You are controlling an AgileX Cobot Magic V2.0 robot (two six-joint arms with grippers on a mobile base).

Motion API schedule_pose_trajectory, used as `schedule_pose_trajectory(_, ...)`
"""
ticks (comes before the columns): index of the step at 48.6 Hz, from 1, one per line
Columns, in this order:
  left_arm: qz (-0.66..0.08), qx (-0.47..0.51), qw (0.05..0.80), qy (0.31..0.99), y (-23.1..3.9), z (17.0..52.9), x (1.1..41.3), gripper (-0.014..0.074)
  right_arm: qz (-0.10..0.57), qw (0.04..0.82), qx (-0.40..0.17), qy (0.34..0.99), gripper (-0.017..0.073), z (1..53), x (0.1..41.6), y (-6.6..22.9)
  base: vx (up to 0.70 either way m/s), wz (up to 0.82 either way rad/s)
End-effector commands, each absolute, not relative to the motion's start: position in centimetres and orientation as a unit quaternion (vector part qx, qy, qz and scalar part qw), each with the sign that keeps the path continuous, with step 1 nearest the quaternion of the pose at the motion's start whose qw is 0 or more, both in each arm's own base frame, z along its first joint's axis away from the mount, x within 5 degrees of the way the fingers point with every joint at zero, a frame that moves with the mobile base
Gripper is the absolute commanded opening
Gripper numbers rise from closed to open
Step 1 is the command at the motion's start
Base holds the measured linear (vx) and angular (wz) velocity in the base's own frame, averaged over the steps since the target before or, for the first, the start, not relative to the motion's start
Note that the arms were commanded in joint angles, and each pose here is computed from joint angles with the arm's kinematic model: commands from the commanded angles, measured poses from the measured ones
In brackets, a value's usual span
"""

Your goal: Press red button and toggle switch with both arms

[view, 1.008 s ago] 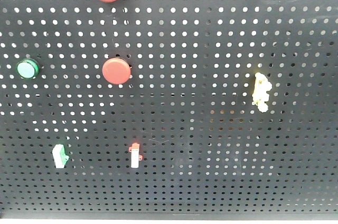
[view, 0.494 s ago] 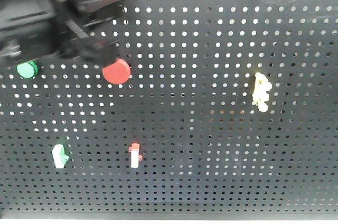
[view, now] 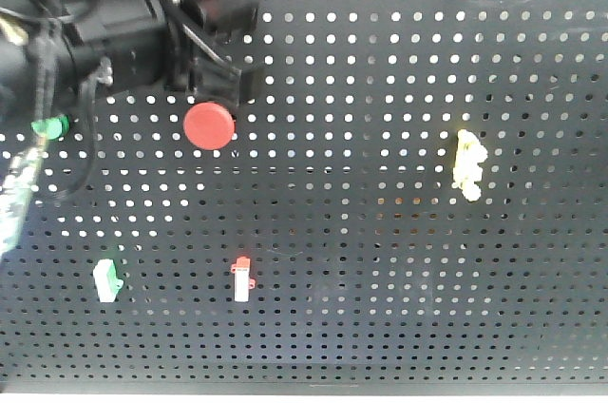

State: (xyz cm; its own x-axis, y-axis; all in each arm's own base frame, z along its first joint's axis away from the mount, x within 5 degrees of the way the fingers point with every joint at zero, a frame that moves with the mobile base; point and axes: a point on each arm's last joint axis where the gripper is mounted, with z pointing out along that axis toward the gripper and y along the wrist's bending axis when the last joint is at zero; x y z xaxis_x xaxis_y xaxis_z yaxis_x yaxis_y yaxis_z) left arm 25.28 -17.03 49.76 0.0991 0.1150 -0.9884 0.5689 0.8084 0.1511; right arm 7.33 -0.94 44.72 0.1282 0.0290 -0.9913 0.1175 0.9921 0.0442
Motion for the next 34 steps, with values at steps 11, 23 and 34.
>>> schedule_pose_trajectory(11,-0.167,0.208,0.763,0.590,-14.8,53.3,24.5,0.0002,-0.037,0.778,0.050,0.625,-0.0003,46.2,7.2,-0.9,0.00,0.00)
schedule_pose_trajectory(23,-0.164,0.230,0.715,0.639,-14.9,52.1,24.3,0.0002,-0.032,0.778,0.052,0.625,-0.0003,46.2,7.2,-0.9,0.00,0.00)
schedule_pose_trajectory(34,-0.182,0.227,0.701,0.651,-14.0,51.1,22.2,0.0002,0.003,0.771,0.067,0.633,-0.0003,46.0,7.2,-0.7,0.00,0.00)
